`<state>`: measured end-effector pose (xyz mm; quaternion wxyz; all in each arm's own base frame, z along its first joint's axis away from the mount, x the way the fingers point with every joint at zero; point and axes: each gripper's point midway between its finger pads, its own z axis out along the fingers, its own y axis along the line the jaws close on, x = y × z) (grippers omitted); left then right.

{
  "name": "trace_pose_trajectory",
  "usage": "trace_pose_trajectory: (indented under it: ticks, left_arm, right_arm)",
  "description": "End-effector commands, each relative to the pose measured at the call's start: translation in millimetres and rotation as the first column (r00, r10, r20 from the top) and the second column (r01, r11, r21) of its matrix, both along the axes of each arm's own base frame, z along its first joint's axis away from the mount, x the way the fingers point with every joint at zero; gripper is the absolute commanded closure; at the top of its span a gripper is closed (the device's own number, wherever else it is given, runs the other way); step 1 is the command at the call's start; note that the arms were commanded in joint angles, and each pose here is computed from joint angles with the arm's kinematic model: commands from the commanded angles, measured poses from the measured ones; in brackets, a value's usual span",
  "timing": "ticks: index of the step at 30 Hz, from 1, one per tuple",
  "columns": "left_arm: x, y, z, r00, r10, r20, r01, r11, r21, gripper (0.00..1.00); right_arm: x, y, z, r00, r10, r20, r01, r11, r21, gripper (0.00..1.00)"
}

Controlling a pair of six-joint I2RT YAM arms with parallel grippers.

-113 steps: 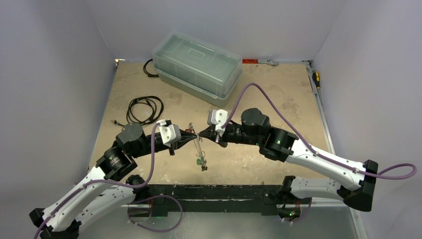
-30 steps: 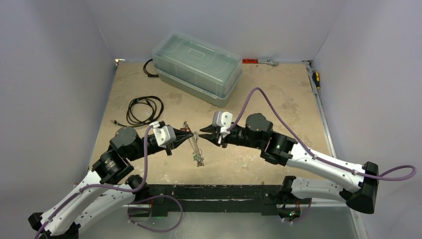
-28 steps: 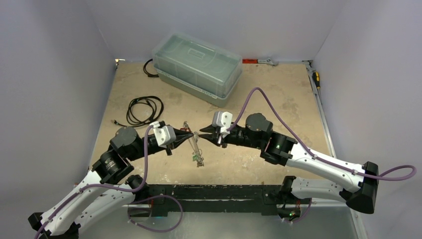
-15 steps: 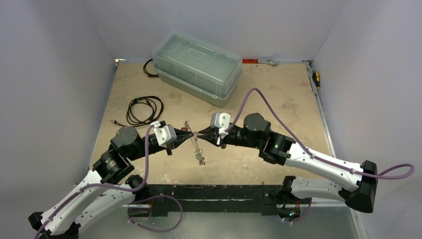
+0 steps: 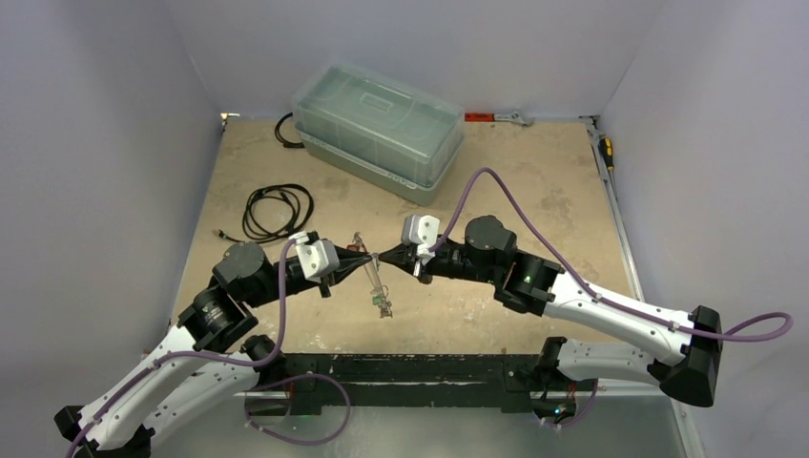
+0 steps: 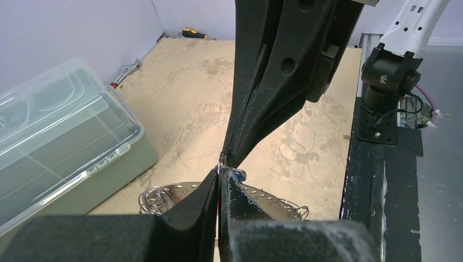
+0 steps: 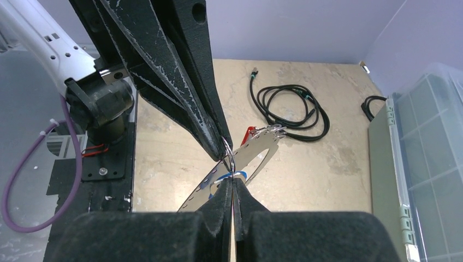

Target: Put the keys on the keyring

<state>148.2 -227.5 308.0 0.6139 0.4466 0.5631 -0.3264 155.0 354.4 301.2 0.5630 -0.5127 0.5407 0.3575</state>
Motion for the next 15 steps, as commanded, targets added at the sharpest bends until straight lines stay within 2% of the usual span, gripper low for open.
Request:
trace_pose_trajectory:
  ticks: [1,15]
  left_arm:
    - [2.5,1.2,28.0,0.997,0.018,0.069,-0.012,0.997,-0.078,1.0]
    - [5.8,3.4,33.1,0.997,0.035,0.074,-0.027,0.995,-0.1,1.0]
  right_arm:
    - [-2.4,3.3,13.9,1.0,0.021,0.018,-0.022,0.999,0.036,1.0]
    - [-1.0,9.9,-12.7,0.999,0.029,-0.018,-0.03,0.999,-0.018,1.0]
